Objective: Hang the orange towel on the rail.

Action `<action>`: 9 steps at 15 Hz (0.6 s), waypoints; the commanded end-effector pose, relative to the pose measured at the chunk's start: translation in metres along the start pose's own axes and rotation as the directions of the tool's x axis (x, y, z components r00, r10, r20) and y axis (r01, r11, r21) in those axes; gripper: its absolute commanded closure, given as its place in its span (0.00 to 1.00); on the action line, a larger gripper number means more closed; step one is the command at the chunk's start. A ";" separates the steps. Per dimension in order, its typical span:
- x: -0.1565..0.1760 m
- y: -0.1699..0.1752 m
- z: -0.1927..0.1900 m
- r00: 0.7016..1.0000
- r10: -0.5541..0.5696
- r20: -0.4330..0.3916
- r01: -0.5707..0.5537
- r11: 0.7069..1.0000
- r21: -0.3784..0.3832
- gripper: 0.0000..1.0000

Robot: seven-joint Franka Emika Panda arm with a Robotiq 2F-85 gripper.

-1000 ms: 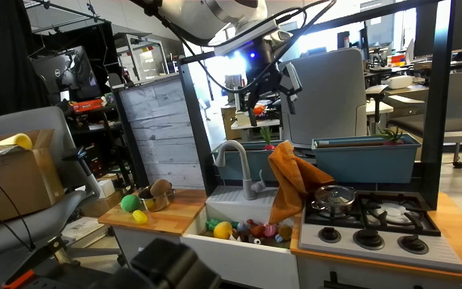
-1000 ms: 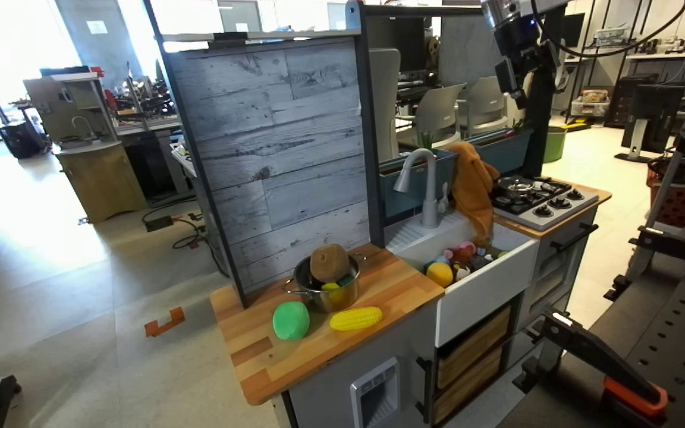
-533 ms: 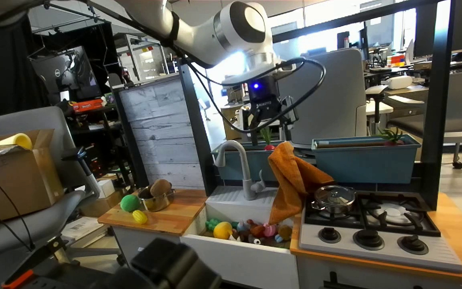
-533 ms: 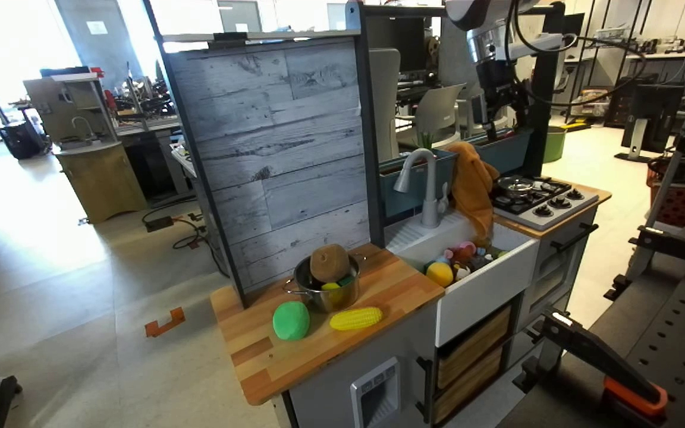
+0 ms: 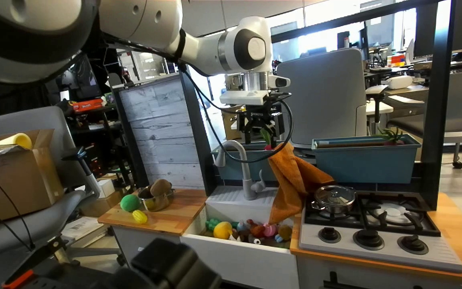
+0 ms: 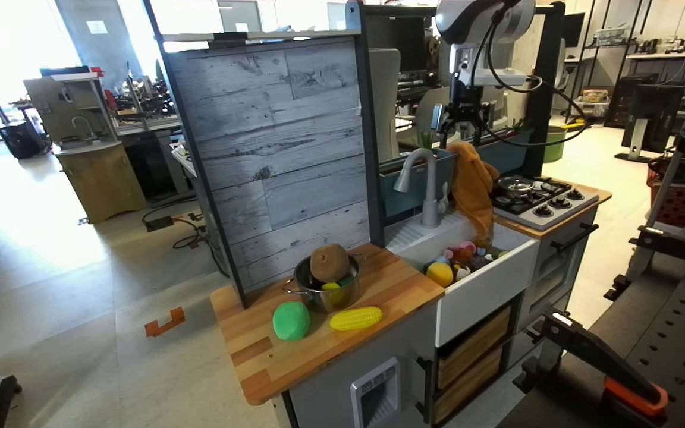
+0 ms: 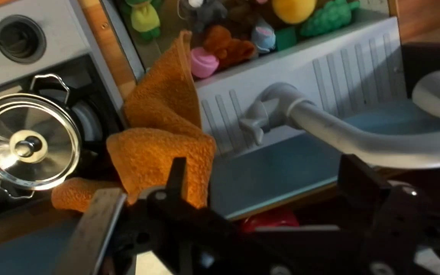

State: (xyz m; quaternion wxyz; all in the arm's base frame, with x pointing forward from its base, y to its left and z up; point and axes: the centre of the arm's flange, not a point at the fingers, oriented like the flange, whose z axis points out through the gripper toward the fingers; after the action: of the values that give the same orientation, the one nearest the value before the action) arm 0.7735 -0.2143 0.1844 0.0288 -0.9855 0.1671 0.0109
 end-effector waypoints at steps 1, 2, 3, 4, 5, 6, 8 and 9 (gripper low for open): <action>0.079 -0.003 -0.001 0.985 0.122 -0.121 -0.111 0.989 0.097 0.00; 0.082 -0.002 -0.001 0.975 0.164 -0.147 -0.149 0.983 0.112 0.00; 0.086 0.001 -0.004 0.964 0.209 -0.167 -0.189 0.973 0.128 0.00; 0.088 0.004 -0.006 0.951 0.250 -0.184 -0.225 0.964 0.145 0.00; 0.090 0.010 -0.008 0.937 0.291 -0.196 -0.262 0.952 0.161 0.00; 0.093 0.014 -0.009 0.919 0.333 -0.209 -0.298 0.937 0.180 0.00; 0.097 0.026 -0.009 0.877 0.429 -0.219 -0.388 0.898 0.206 0.00; 0.099 0.032 -0.007 0.856 0.479 -0.194 -0.438 0.872 0.219 0.00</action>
State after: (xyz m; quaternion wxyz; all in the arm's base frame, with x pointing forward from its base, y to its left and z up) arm 0.7897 -0.2439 0.1961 0.0636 -0.9331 0.3374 -0.1070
